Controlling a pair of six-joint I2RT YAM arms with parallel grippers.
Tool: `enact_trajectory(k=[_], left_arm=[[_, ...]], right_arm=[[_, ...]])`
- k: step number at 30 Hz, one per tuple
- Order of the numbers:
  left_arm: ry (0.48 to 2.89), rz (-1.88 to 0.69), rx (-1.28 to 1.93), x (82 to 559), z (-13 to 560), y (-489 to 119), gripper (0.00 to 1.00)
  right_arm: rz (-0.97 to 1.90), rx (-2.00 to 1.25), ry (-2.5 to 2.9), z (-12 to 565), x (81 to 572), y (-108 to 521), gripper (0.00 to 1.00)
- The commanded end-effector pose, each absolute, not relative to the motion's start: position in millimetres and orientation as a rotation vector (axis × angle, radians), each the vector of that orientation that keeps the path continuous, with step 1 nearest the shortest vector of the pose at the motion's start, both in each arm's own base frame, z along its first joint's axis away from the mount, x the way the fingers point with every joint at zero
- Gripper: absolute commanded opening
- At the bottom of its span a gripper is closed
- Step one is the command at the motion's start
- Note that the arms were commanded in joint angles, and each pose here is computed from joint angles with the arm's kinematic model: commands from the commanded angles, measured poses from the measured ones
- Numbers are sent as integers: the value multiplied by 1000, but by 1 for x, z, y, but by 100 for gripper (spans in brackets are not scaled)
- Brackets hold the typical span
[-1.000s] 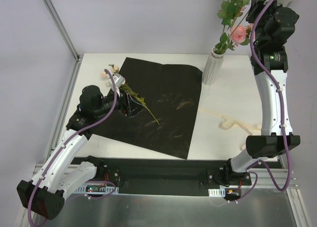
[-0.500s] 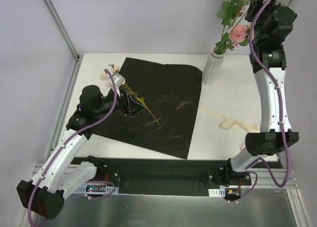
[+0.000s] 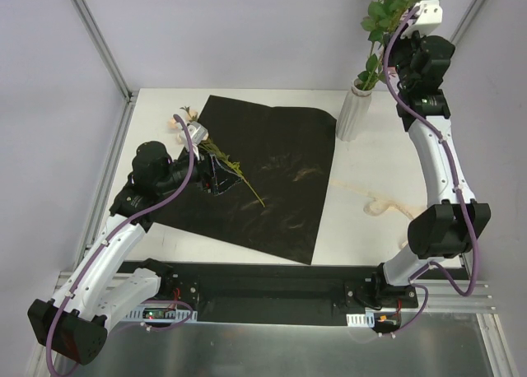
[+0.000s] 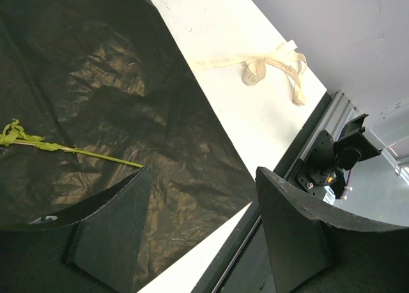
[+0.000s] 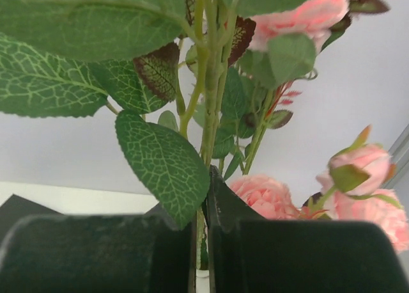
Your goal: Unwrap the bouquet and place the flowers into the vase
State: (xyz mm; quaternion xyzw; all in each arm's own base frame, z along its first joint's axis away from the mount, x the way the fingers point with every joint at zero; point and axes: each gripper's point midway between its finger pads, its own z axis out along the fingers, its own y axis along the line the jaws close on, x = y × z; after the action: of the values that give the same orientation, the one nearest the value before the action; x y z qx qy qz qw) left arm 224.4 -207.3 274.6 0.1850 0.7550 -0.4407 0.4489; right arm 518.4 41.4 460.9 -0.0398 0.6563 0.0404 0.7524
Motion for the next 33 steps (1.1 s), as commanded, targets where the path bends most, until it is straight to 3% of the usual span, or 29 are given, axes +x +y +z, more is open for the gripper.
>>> enact_trajectory(k=[1,25,33], left_arm=[[1803,-1120,492,221,297,-212,65],[1806,-1129,485,215,292,-210,65],[1818,-1139,460,213,290,-210,65]], right_arm=[[92,-174,1313,488,508,53,2],[-93,-307,1534,368,554,82,23],[-61,-234,1595,365,539,79,53]])
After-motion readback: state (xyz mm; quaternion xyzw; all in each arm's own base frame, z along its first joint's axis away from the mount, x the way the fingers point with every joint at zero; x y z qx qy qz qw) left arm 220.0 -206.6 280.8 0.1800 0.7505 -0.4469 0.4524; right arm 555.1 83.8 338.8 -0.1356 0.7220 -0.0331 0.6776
